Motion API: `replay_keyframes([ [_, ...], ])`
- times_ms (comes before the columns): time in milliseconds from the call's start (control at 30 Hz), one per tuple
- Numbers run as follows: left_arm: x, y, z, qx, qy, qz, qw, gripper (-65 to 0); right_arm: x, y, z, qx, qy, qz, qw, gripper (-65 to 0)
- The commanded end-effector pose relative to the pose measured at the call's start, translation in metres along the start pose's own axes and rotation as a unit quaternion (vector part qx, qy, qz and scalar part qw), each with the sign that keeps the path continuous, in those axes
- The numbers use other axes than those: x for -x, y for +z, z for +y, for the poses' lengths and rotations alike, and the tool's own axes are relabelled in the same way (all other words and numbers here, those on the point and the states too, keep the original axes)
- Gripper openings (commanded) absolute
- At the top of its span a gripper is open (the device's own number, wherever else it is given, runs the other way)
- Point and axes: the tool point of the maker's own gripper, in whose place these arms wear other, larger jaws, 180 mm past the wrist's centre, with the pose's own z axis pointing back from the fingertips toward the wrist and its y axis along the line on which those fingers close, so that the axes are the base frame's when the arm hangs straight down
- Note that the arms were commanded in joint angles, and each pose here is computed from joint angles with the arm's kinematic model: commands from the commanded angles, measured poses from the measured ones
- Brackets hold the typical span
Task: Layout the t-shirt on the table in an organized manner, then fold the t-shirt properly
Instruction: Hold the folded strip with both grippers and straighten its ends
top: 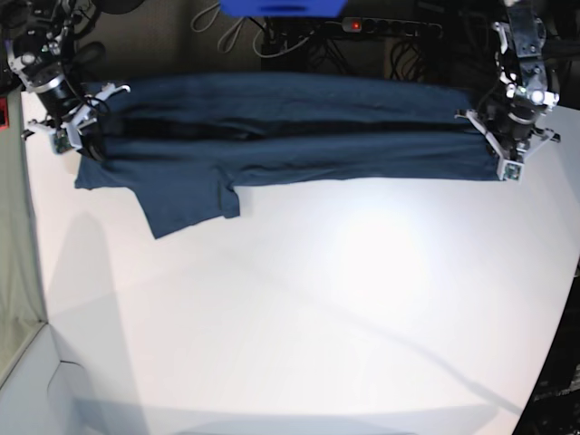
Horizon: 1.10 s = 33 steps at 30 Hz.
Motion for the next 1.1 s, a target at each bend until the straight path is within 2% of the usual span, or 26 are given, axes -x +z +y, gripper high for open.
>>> replay_keyframes([
  [0, -0.010, 0.002, 0.010, -0.013, -0.003, -0.017, 1.000, -64.9, -0.013, 0.006, -0.003, 0.002, 0.009, -0.021, 0.9997, -65.0],
  [133, -0.013, 0.002, 0.012, -0.015, -0.005, -0.019, 1.000, -64.9, -0.007, 0.009, -0.007, 0.008, 0.018, 0.006, 0.9998, -65.0],
  [267, -0.015, 0.002, 0.014, -0.018, -0.006, -0.021, 1.000, -64.9, -0.003, 0.015, -0.035, 0.039, 0.029, 0.030, 0.9984, -65.0],
  [400, -0.016, 0.002, 0.015, -0.020, -0.006, -0.021, 1.000, -64.9, 0.002, 0.016, -0.041, 0.036, 0.045, 0.050, 0.9971, -65.0],
  [700, -0.016, 0.002, 0.014, -0.018, -0.006, -0.021, 1.000, -64.9, 0.014, 0.016, -0.030, 0.035, 0.022, 0.069, 0.9968, -65.0],
  [900, -0.016, 0.002, 0.015, -0.020, -0.006, -0.021, 1.000, -64.9, 0.041, 0.008, -0.014, 0.007, 0.000, 0.098, 0.9952, -65.0],
  [1067, -0.016, 0.002, 0.015, -0.020, -0.006, -0.021, 1.000, -64.9, 0.052, 0.010, -0.016, 0.004, -0.002, 0.111, 0.9938, -65.0],
])
